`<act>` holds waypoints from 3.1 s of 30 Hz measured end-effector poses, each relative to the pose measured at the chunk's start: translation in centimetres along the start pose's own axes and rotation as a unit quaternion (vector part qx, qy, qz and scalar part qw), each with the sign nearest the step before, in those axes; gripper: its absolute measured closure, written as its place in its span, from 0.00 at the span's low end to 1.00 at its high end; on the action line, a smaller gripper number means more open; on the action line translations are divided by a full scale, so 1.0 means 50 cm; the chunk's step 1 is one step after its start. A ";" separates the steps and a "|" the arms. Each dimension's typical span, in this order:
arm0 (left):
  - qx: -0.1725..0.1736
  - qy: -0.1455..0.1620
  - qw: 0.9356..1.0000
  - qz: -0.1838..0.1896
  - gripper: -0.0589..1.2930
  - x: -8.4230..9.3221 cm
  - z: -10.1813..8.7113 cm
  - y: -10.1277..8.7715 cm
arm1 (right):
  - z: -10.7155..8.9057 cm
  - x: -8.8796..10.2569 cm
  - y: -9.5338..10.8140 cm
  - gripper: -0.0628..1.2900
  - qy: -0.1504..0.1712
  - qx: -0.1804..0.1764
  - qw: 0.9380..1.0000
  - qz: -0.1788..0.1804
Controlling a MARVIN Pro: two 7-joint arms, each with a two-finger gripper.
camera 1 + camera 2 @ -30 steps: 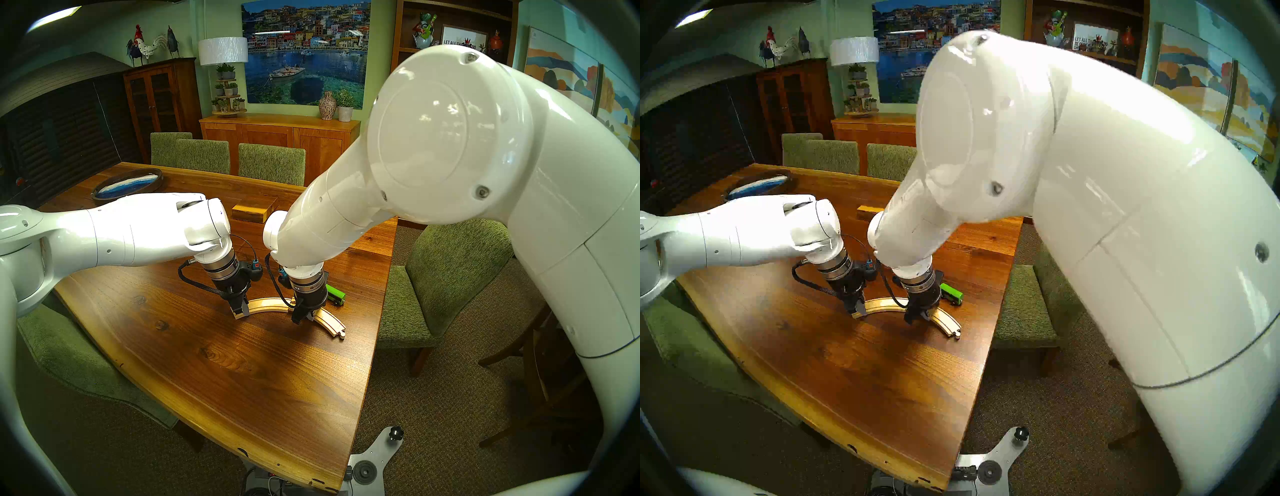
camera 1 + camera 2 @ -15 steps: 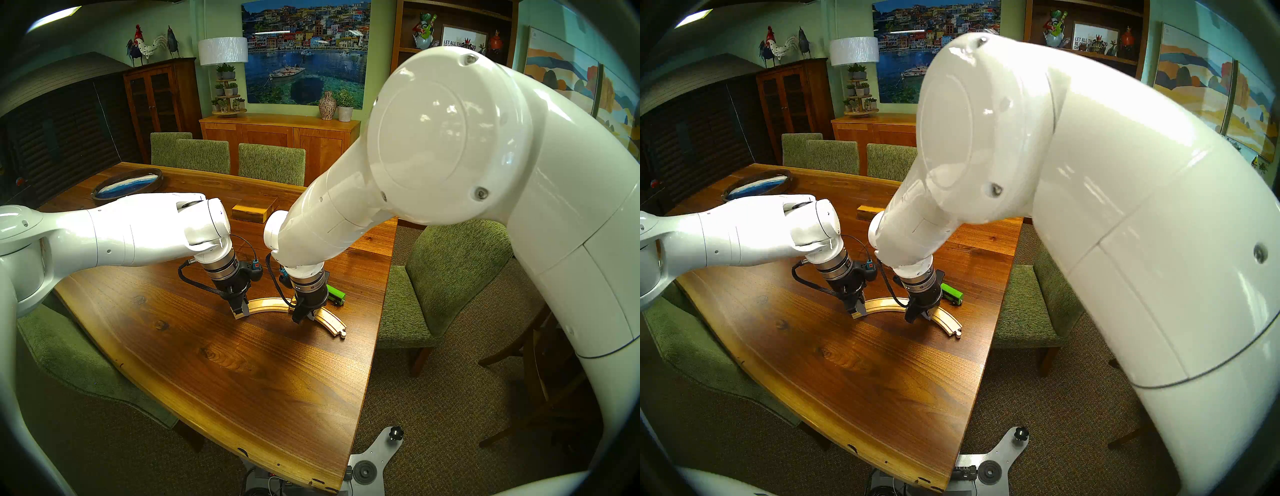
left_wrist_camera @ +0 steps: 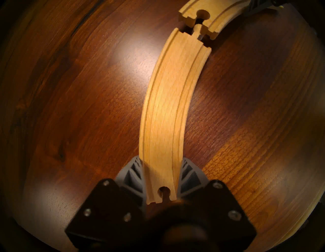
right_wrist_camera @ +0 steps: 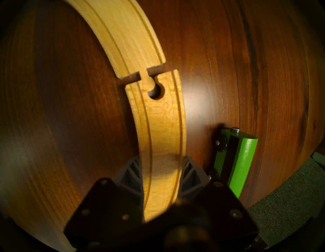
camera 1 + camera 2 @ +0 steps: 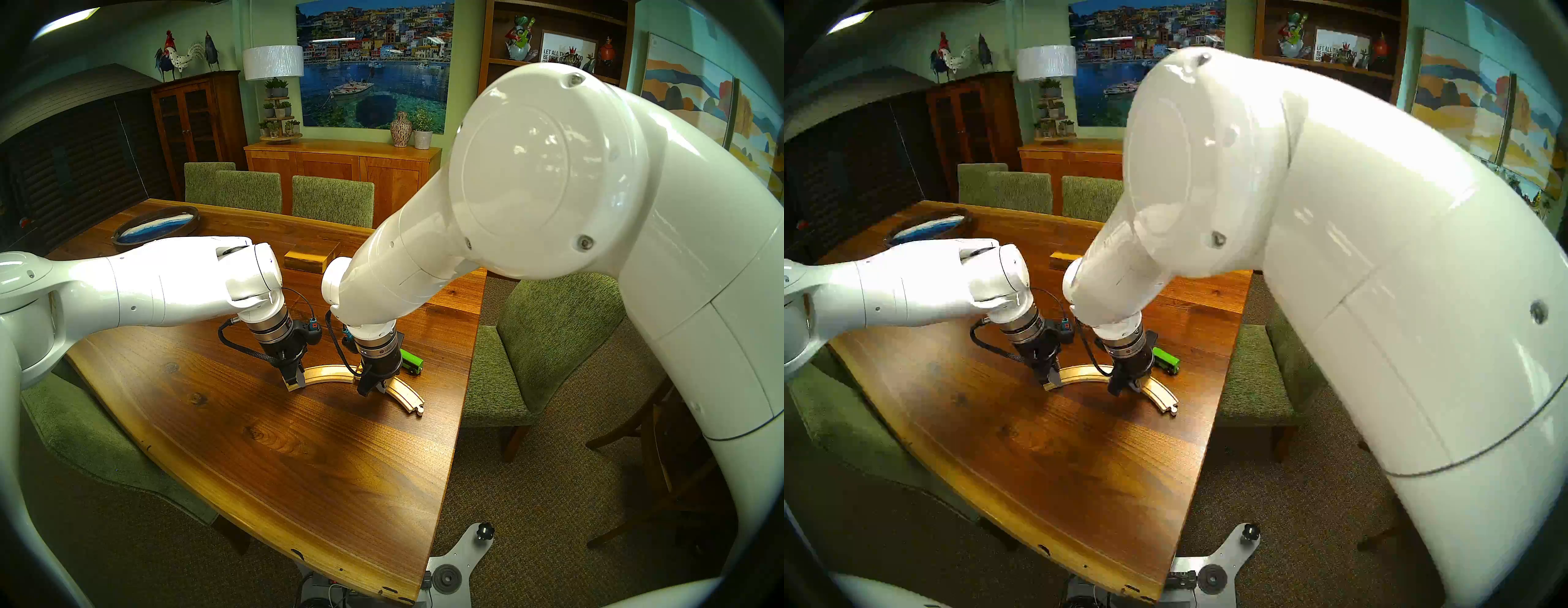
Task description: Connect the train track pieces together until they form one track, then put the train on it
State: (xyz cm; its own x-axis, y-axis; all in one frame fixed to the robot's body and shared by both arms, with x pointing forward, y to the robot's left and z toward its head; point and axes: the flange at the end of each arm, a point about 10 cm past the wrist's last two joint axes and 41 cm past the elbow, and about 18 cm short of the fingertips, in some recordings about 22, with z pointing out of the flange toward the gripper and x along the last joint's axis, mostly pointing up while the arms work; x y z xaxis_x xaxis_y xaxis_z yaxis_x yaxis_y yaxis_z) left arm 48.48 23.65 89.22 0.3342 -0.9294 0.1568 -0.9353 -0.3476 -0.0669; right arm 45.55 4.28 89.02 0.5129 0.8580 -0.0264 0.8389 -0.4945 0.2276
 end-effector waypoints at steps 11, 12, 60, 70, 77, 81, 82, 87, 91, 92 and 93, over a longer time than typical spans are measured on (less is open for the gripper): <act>0.000 0.000 1.000 0.000 0.81 0.000 0.000 0.000 | -0.003 0.005 -0.009 0.81 0.002 0.003 1.000 0.000; 0.000 0.000 1.000 0.000 0.81 0.000 0.000 0.000 | -0.003 0.005 -0.009 0.81 0.002 0.003 1.000 0.000; 0.000 0.000 1.000 0.000 0.81 0.001 0.000 0.000 | -0.028 -0.034 -0.048 0.08 0.004 0.012 1.000 -0.008; 0.000 0.000 1.000 0.000 0.81 0.001 0.000 0.000 | -0.062 -0.056 -0.034 0.07 0.015 0.007 1.000 0.001; 0.000 0.000 1.000 0.000 0.81 0.001 0.000 0.000 | -0.079 -0.068 -0.025 0.06 0.028 0.005 1.000 0.005; -0.003 -0.001 1.000 -0.004 0.81 0.000 0.000 0.001 | -0.083 -0.073 -0.022 0.06 0.034 0.004 0.999 0.005; -0.006 -0.002 1.000 -0.005 0.81 0.000 0.000 0.002 | -0.084 -0.074 -0.021 0.06 0.035 0.004 0.999 0.005; -0.018 -0.004 1.000 -0.011 0.45 -0.001 -0.001 0.008 | -0.091 -0.075 -0.013 0.06 0.045 0.000 0.999 0.006; -0.022 -0.003 1.000 -0.014 0.04 -0.002 -0.005 0.011 | -0.094 -0.075 -0.009 0.06 0.049 -0.002 0.999 0.007; -0.023 -0.002 1.000 -0.015 0.04 -0.002 -0.007 0.011 | -0.095 -0.075 -0.008 0.06 0.050 -0.002 0.999 0.007; -0.024 -0.001 1.000 -0.016 0.04 -0.002 -0.009 0.011 | -0.095 -0.075 -0.007 0.06 0.051 -0.002 0.999 0.007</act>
State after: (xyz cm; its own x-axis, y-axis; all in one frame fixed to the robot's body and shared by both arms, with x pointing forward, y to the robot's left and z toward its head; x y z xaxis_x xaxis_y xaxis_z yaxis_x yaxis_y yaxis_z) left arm 47.85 23.61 89.61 0.3639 -0.9182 0.1564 -0.9287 -0.3705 -0.0141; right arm 42.45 1.92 93.68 0.5038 0.8605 0.0756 0.8306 -0.5066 0.2313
